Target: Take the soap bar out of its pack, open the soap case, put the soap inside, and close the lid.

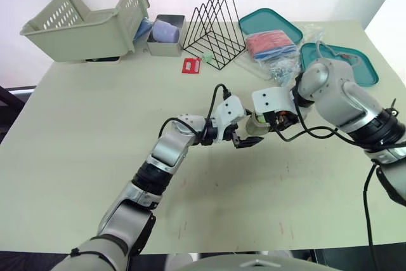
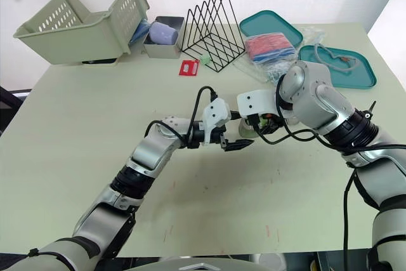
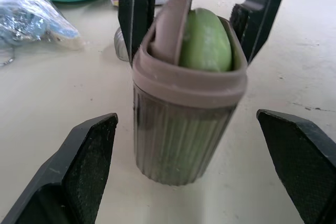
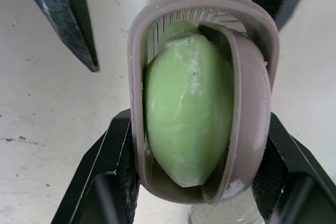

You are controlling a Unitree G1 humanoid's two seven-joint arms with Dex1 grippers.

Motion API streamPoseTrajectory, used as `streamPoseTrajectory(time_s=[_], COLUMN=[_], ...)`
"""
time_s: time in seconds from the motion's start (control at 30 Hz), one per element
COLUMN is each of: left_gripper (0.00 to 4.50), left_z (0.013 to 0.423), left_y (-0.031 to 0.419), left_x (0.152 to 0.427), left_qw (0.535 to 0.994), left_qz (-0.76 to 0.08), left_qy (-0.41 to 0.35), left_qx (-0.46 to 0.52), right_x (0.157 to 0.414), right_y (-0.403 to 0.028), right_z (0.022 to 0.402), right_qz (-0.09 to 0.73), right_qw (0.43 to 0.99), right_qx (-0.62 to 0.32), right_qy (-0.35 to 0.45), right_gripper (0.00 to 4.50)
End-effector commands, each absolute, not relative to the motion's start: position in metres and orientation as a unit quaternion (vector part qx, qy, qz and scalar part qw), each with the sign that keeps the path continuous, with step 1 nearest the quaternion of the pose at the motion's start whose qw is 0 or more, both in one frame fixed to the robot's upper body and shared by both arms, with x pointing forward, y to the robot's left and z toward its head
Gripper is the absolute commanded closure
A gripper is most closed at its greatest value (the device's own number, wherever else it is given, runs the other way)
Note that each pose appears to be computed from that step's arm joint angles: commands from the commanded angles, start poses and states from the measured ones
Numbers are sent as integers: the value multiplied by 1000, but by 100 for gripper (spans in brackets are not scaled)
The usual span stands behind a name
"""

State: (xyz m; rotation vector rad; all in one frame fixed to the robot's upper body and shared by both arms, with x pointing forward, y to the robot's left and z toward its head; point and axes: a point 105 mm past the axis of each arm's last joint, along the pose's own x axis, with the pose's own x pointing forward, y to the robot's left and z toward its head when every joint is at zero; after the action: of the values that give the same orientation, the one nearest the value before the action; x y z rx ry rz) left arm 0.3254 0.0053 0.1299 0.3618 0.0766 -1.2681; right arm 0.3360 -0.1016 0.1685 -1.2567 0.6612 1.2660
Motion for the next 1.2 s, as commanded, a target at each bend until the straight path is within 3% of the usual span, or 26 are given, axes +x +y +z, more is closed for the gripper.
streamPoseTrajectory(time_s=[0.03, 0.6, 0.7, 0.8, 0.83, 1.2], left_gripper=[0, 0, 80, 224, 250, 250], left_z=[146, 150, 150, 150, 150, 151], left_y=[2, 0, -1, -1, -1, -2], left_x=[329, 333, 334, 335, 335, 339], left_qw=[790, 784, 785, 785, 785, 787], left_qz=[-589, -596, -596, -595, -595, -592], left_qy=[1, -3, -4, -5, -4, -9], left_qx=[173, 173, 173, 172, 172, 176], right_x=[335, 337, 337, 336, 336, 335], right_y=[-96, -92, -92, -91, -91, -87], right_z=[165, 165, 165, 165, 165, 167], right_qz=[549, 551, 551, 552, 553, 559], right_qw=[576, 577, 577, 577, 577, 578], right_qx=[-535, -533, -532, -532, -531, -527], right_qy=[283, 283, 282, 281, 281, 274], right_gripper=[240, 240, 240, 240, 240, 240])
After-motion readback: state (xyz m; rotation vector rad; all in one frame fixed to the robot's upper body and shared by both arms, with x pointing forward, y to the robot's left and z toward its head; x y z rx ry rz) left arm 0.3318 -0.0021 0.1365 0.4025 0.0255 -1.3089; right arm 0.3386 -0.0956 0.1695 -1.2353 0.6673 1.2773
